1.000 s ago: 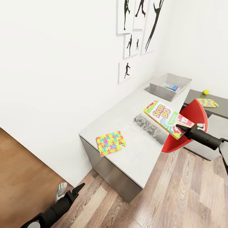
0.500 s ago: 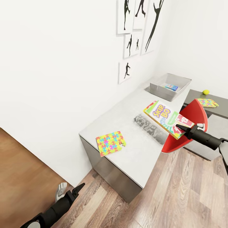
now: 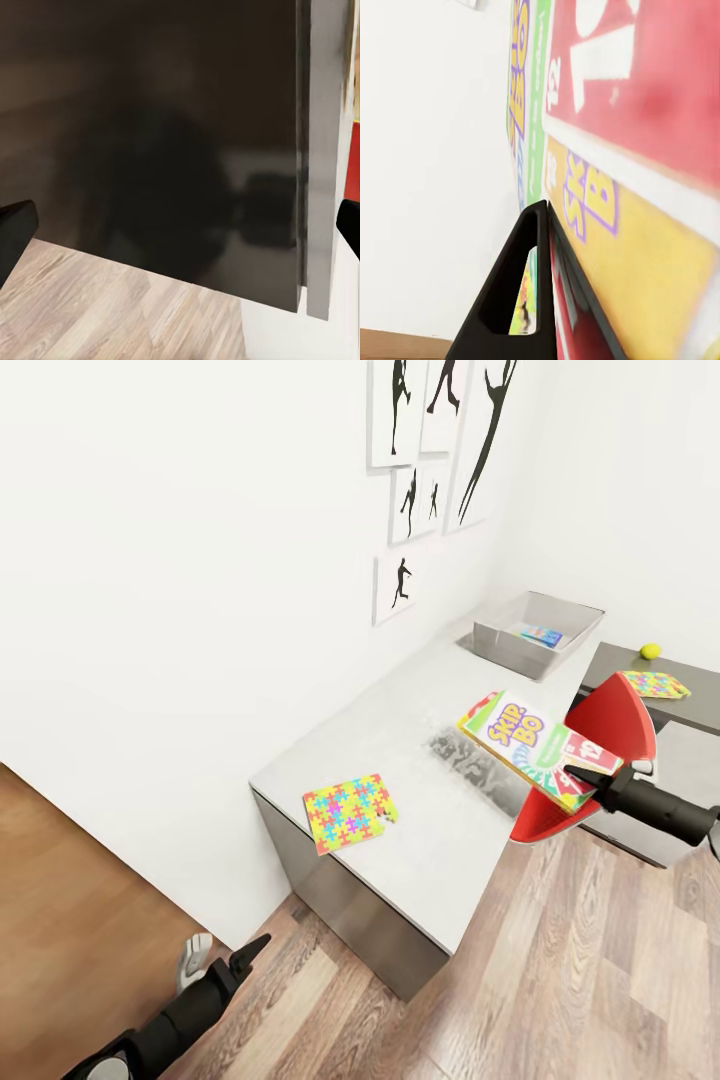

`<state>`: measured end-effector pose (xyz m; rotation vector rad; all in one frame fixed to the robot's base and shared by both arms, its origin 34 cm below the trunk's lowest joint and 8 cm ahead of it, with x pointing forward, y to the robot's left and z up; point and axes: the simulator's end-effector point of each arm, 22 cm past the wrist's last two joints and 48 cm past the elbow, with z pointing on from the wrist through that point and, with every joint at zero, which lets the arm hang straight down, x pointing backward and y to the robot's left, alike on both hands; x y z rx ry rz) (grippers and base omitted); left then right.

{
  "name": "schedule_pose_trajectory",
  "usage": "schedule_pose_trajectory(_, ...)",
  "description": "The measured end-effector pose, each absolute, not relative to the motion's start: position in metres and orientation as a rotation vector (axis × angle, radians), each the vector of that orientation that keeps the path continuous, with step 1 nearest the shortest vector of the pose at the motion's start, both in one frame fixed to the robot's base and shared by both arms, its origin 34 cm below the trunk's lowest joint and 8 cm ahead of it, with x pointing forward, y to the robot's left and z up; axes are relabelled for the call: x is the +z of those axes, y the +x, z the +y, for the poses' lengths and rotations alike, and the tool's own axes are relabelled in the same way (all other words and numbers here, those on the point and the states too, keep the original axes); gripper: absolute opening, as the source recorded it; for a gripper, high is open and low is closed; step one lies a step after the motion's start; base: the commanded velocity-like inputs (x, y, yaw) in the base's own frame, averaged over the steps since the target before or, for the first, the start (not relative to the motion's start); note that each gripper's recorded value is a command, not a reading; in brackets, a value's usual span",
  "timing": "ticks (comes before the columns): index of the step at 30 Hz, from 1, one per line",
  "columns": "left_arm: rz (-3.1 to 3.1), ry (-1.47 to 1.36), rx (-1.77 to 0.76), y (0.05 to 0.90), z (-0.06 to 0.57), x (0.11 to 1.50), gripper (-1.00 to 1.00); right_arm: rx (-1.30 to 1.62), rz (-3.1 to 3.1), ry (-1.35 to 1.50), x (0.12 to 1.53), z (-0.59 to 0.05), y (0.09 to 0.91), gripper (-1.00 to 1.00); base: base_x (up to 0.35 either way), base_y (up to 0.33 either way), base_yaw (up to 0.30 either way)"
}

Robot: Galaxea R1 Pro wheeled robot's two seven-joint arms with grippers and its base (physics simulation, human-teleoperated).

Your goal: Put all the toys in the child's room - the three board games (two on the bed and one on the table), the two jigsaw puzzles on the table, and the tennis ball on the table - inside the toy box on the table in the child's room.

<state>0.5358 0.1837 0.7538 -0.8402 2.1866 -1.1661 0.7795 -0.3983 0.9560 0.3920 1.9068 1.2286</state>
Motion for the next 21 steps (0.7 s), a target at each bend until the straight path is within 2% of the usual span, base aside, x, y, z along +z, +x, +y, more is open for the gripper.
schedule_pose_trajectory(21, 2.185, -0.835, -1.171, 0.535, 0.183, 0.754, 1.0, 1.229, 1.963, 0.426, 0.929, -0.397, 0.759, -1.0, 0.0, 0.0, 0.0)
